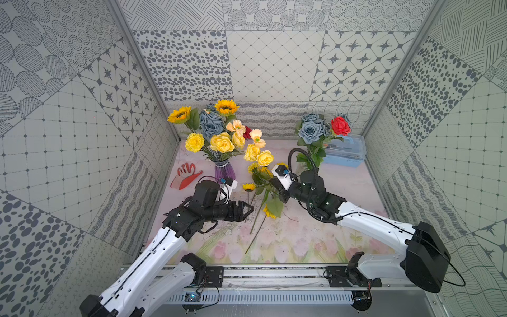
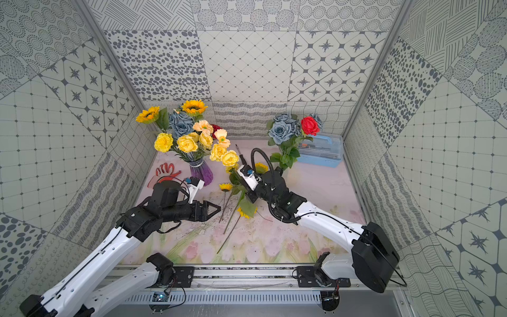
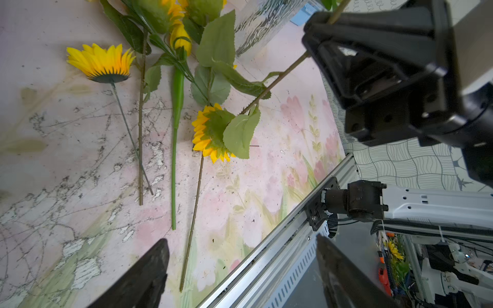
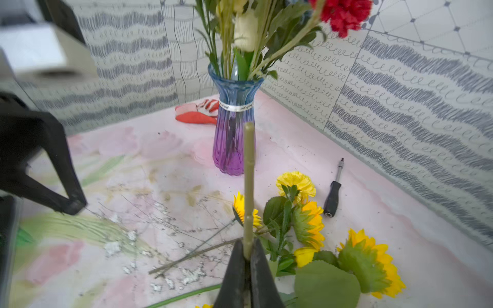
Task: Pick out yellow flowers from the vase
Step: Pick up the flower at the center of the board, then place the flower at the center of the board.
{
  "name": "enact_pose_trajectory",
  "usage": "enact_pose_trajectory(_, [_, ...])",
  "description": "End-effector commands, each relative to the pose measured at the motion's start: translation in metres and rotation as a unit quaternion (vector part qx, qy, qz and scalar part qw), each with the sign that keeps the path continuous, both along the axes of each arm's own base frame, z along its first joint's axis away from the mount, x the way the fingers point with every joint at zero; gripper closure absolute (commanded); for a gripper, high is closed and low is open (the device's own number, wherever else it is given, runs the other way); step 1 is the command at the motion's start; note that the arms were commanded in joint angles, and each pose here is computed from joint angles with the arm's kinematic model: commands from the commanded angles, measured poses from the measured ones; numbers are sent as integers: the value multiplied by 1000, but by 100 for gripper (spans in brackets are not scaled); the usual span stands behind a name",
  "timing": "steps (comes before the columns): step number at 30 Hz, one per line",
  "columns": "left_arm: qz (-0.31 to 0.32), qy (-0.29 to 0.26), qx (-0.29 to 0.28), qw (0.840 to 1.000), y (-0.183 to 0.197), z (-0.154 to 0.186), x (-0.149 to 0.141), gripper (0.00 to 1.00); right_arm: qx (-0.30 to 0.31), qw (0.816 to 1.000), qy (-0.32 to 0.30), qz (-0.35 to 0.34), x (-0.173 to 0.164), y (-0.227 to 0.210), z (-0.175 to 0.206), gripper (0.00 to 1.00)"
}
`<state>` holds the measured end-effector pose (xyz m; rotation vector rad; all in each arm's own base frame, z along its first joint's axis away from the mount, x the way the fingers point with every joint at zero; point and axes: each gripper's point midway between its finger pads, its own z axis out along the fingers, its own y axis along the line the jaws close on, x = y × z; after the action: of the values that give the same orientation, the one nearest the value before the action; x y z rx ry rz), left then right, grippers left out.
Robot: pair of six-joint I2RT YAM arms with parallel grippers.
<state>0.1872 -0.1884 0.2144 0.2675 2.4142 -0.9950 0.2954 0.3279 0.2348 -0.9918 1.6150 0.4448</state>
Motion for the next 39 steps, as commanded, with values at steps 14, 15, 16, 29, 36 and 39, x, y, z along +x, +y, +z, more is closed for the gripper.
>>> enact_pose_trajectory(14, [32, -17, 35, 999, 17, -7, 10, 12, -45, 948, -315, 5, 5, 24, 90, 99])
enact_pose_trajectory(15, [32, -17, 36, 999, 16, -8, 11, 12, -58, 943, -326, 3, 8, 26, 83, 96])
enact_pose_trajectory(16, [31, -17, 36, 999, 16, -9, 11, 12, -76, 938, -339, -2, 12, 28, 75, 95])
enact_pose_trajectory(29, [35, -19, 41, 998, 21, -11, 7, 12, -181, 869, -458, -42, 51, 49, -10, 91])
enact_pose_trajectory(36, [62, -26, 65, 996, 34, -10, 9, 12, -155, 920, -360, -14, 34, 50, -28, 78])
enact_pose_trajectory(39, [81, -33, 87, 992, 43, -9, 12, 11, -136, 951, -276, 3, 26, 48, -32, 70])
